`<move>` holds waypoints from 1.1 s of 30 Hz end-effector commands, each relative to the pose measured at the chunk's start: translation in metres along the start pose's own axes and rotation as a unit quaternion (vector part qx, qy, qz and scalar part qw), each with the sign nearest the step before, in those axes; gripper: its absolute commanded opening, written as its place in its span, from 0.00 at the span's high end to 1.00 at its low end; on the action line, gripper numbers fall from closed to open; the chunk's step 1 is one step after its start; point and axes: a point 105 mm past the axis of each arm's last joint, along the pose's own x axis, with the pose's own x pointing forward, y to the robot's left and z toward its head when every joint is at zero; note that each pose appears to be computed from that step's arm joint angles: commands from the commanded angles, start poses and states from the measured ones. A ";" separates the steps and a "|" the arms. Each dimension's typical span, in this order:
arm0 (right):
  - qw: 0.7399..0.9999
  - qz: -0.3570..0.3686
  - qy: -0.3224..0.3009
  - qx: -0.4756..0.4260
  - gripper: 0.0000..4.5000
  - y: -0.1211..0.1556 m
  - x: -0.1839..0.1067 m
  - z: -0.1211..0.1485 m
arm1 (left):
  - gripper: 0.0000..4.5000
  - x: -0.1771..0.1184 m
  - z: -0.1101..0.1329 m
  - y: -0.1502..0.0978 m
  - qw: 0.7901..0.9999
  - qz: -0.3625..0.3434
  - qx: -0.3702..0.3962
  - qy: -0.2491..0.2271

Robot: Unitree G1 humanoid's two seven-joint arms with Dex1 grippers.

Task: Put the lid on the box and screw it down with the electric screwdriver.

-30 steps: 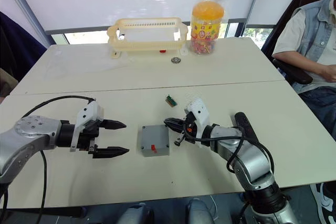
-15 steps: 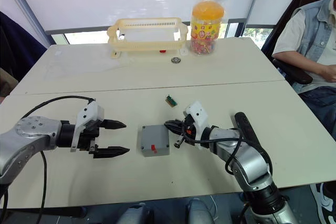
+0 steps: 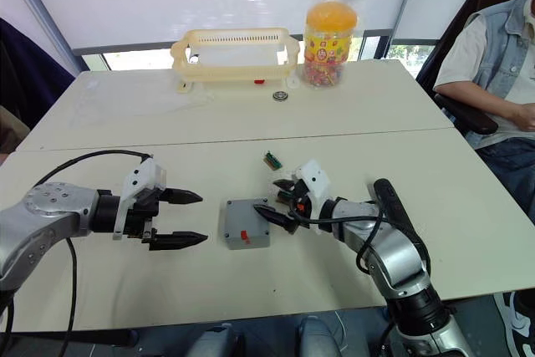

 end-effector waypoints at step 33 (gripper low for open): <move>0.842 -0.191 0.418 0.281 0.01 -0.064 -0.215 -0.042 | 0.00 0.054 0.038 -0.053 0.974 -0.146 0.171 -0.035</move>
